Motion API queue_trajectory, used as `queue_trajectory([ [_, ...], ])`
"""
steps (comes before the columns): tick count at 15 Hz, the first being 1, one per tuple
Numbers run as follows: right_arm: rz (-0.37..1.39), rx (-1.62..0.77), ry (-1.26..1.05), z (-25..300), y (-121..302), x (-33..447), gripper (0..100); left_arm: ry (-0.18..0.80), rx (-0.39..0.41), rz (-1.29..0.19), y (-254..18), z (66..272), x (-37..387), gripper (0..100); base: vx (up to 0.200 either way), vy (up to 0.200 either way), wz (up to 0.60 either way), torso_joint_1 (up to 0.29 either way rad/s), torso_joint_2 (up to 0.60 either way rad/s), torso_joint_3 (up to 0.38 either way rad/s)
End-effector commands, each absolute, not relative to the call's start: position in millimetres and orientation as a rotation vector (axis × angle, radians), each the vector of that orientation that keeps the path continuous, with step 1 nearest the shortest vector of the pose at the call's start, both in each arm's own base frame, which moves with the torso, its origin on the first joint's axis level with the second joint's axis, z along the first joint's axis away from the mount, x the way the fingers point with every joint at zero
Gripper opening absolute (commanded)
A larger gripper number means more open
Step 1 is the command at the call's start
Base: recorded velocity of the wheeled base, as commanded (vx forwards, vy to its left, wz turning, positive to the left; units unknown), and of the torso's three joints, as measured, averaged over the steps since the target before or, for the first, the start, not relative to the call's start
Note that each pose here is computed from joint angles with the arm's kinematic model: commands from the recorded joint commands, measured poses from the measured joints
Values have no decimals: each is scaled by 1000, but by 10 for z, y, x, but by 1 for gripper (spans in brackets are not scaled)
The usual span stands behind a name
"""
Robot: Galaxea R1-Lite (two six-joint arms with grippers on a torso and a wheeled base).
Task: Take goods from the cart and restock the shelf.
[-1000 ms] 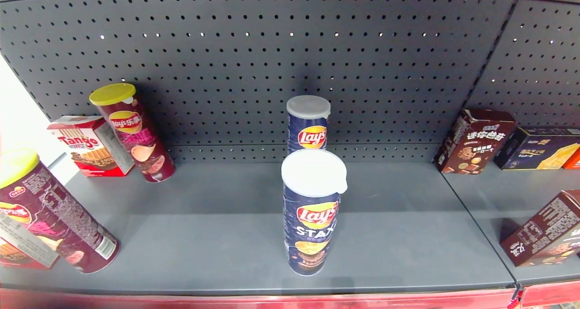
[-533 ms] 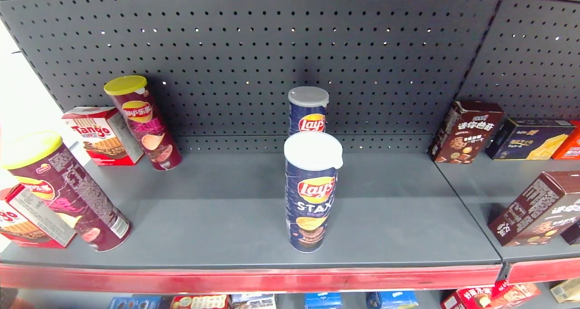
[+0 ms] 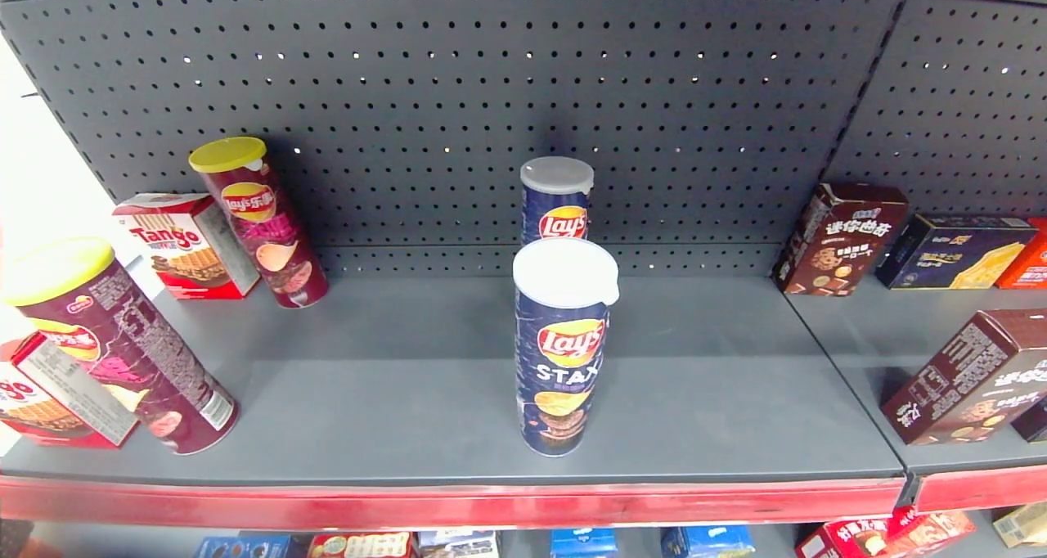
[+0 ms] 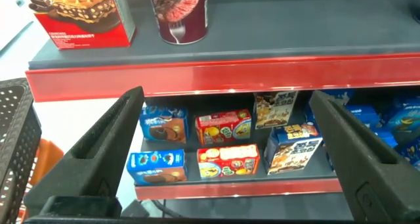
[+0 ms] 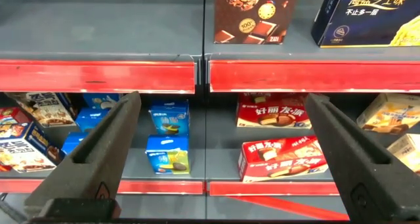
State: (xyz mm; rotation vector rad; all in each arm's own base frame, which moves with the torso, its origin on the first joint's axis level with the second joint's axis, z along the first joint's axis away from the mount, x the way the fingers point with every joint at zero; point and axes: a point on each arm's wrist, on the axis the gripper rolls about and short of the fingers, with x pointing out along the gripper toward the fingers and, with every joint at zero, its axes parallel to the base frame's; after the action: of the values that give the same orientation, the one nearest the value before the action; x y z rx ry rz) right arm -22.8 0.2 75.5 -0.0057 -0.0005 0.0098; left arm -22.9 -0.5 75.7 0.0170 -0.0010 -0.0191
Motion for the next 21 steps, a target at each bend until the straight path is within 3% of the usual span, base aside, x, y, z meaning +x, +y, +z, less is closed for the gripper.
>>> queue_trajectory([
  [1,11,-6,0,755,2,-228,100,-2,17,-18,-5,759,-229,100,0,0,0,0,0,0],
  [21,11,-6,0,755,2,-228,100,-2,17,-20,-5,759,-229,100,10,0,0,0,0,0],
])
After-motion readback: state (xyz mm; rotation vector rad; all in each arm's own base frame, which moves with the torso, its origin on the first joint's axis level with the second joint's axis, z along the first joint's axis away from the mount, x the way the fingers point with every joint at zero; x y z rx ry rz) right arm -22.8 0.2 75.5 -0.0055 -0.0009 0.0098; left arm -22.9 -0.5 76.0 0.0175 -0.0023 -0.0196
